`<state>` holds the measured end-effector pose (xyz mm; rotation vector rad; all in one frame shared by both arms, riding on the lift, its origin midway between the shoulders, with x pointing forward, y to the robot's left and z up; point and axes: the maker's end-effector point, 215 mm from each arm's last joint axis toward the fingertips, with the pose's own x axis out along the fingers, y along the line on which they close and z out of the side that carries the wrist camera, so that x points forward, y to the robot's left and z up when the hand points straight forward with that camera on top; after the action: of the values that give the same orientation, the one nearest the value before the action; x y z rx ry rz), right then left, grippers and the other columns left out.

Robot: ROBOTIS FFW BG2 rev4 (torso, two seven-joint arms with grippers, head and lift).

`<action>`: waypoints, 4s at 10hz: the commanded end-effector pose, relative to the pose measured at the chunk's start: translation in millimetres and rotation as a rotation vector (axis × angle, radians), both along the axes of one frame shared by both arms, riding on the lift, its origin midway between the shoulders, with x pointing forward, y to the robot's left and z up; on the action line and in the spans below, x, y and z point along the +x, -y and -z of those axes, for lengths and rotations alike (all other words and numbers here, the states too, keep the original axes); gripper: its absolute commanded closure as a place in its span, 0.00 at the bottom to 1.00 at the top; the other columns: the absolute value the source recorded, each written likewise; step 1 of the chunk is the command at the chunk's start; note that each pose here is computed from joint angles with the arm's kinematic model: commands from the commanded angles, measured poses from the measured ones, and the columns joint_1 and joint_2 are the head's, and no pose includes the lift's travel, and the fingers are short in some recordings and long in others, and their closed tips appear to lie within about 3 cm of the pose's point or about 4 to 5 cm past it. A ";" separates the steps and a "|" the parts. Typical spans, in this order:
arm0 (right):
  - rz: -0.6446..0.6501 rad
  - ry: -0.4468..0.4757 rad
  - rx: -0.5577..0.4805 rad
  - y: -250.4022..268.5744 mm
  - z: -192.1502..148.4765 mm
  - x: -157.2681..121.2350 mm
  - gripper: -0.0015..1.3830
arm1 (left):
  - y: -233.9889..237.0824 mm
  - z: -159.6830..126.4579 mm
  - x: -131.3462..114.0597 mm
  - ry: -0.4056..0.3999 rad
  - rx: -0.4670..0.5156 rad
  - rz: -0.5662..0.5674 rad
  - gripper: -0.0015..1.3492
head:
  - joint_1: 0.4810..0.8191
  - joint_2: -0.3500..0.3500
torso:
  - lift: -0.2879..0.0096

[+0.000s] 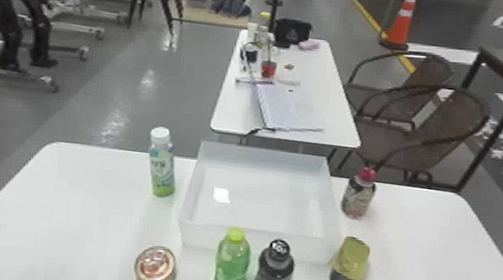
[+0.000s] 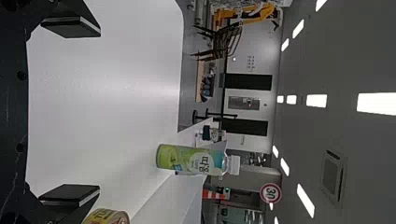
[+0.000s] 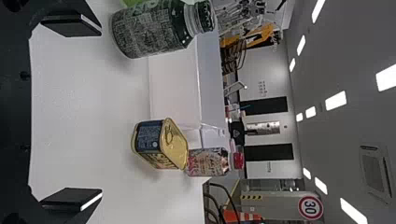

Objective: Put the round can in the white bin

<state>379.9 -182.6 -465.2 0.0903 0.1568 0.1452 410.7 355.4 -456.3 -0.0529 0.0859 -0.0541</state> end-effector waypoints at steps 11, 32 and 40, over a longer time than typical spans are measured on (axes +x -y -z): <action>0.003 -0.003 0.003 -2.0 1.5 -1.1 0.06 | 72.1 8.5 29.2 -0.065 -0.031 0.266 0.09 | 0.20 0.50 | 0.63; 0.007 0.001 0.020 -3.9 1.8 5.2 0.06 | 174.5 38.8 87.5 -0.253 0.090 0.643 0.09 | 0.20 0.50 | 0.63; 0.016 -0.003 0.038 -3.3 3.8 4.4 0.06 | 178.6 47.3 95.4 -0.269 0.155 0.660 0.61 | 0.20 0.50 | 0.63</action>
<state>385.0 -179.1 -468.3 0.1248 0.1555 0.1348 505.5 177.6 -504.6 0.1197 0.3762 -0.6981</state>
